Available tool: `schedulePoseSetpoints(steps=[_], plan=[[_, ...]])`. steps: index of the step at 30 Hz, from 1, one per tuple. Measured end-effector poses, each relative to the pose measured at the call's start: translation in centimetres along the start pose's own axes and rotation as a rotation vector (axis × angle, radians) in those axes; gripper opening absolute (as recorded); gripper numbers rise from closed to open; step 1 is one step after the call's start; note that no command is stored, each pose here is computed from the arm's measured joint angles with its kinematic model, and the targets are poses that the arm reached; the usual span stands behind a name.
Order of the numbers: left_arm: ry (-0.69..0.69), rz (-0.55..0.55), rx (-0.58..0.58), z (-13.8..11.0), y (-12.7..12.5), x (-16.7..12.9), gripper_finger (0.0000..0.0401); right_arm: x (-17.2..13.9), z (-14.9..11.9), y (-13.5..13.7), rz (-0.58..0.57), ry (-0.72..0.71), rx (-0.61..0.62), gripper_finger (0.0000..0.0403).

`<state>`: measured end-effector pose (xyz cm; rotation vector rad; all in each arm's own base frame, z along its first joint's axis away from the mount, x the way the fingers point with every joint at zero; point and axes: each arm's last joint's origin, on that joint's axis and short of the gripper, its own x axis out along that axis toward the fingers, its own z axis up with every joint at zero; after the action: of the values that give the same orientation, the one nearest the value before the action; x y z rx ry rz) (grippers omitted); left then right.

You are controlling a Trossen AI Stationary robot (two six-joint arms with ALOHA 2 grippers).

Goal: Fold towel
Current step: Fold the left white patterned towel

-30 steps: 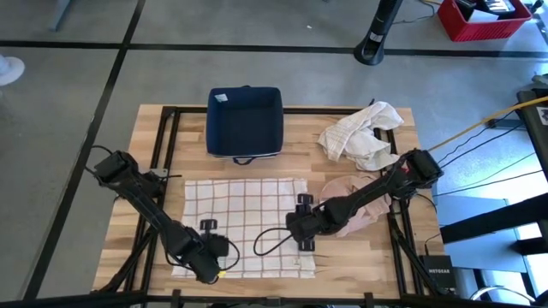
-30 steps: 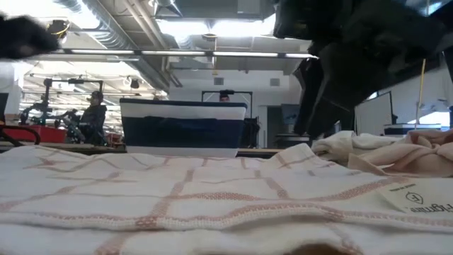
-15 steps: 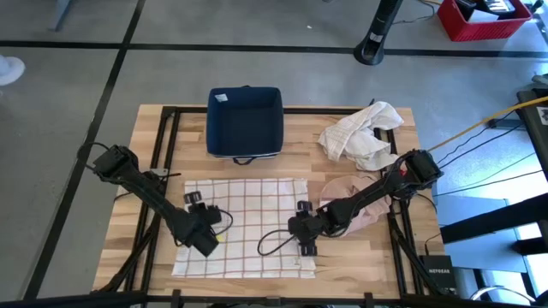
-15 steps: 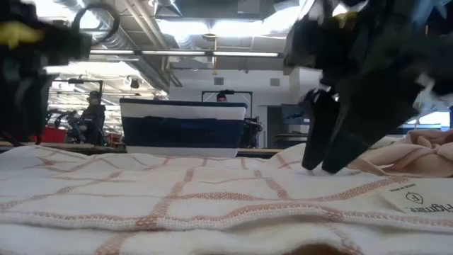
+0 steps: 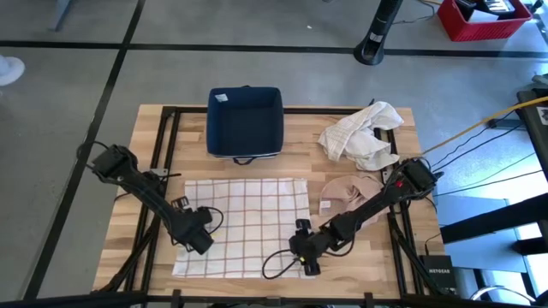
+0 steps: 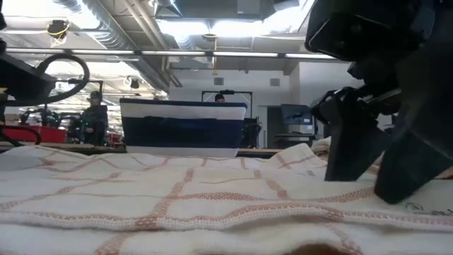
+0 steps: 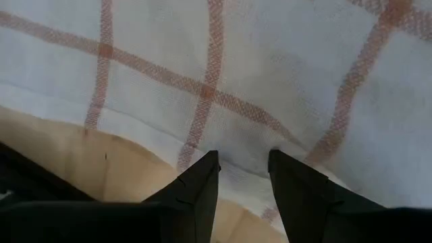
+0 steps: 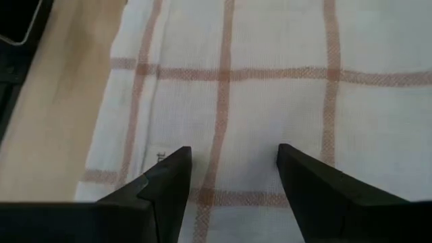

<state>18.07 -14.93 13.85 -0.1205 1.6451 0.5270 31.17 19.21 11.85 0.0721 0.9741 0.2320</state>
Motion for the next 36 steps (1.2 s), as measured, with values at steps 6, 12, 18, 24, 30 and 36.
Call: schedulePoseSetpoints(steps=[6,12,18,24,30,36], plan=[[0.098,0.142,-0.024,-1.2,2.0,1.7,0.0127,0.1,-0.6,-0.3,-0.023,0.073,0.015,0.0225],[0.129,0.142,-0.003,-1.3,2.0,1.4,0.0127,0.2,-0.6,-0.2,-0.027,0.061,0.014,0.0225],[0.056,0.015,0.088,-0.3,0.0,-1.0,0.0127,0.0,1.1,0.5,-0.034,0.017,0.003,0.0225],[-0.010,-0.052,0.099,-0.6,-1.0,-3.7,0.0127,-1.4,3.7,1.4,-0.083,0.021,-0.066,0.0225],[-0.045,-0.088,0.091,-2.5,-1.4,-4.7,0.0127,-2.6,4.6,-0.3,-0.284,0.131,-0.122,0.0225],[-0.102,-0.163,0.118,-3.5,-2.3,-3.0,0.0127,-2.0,3.6,-4.6,-0.283,0.273,-0.079,0.0225]])
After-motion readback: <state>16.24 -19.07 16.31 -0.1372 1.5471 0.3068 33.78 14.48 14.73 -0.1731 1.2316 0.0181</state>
